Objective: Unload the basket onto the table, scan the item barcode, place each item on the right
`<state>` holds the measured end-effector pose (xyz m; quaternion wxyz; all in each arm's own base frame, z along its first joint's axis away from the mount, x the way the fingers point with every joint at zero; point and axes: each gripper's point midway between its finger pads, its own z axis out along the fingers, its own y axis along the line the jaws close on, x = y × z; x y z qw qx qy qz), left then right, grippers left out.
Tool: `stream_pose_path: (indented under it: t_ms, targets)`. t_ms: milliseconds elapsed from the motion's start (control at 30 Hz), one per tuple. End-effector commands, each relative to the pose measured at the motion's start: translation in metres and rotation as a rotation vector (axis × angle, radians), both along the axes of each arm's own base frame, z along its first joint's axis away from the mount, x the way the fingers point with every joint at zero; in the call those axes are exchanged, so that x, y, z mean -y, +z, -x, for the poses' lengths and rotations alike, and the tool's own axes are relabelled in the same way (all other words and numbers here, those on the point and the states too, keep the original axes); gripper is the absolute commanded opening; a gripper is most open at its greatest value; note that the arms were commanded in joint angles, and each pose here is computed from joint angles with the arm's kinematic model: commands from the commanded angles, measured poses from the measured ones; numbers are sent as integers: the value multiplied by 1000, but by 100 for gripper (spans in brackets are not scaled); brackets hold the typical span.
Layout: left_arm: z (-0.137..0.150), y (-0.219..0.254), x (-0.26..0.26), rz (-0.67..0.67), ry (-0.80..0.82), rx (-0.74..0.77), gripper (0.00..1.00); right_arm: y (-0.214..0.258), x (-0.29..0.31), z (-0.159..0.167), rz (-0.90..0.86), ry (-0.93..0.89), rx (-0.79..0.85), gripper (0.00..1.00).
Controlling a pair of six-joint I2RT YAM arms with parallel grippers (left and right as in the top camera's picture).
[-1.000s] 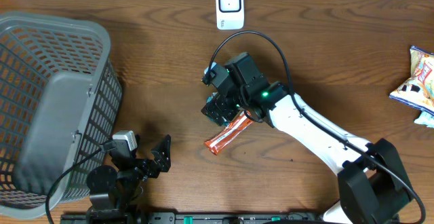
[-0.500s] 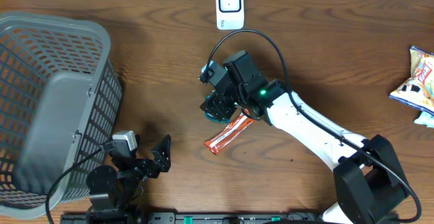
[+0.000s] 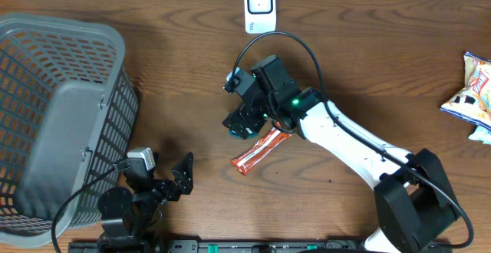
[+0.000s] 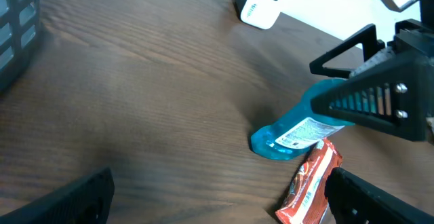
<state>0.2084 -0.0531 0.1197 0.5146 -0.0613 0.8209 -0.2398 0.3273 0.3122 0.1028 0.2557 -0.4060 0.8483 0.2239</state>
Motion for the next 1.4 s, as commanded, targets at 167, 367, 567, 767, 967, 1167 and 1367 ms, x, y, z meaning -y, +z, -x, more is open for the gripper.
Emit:
stream_pose_path:
  t_ms: [167, 367, 567, 767, 967, 1167, 1367]
  targets:
    - [2, -10, 1, -1, -10, -30, 99, 63, 27, 17, -38, -27, 86, 99]
    - [2, -10, 1, -1, -10, -30, 99, 129, 55, 36, -102, -24, 200, 99]
    - [2, -10, 1, -1, -10, -30, 99, 119, 77, 66, -31, -5, 117, 99]
    - [2, -10, 1, -1, -10, -30, 99, 75, 77, 79, 6, 31, 60, 99]
    - [2, -10, 1, -1, -10, -30, 99, 60, 63, 60, -64, 33, 171, 99]
    - [2, -10, 1, -1, -10, -30, 99, 40, 48, 45, -85, 42, 200, 99]
    - [2, -10, 1, -1, -10, -30, 99, 25, 34, 32, -114, 37, 189, 99]
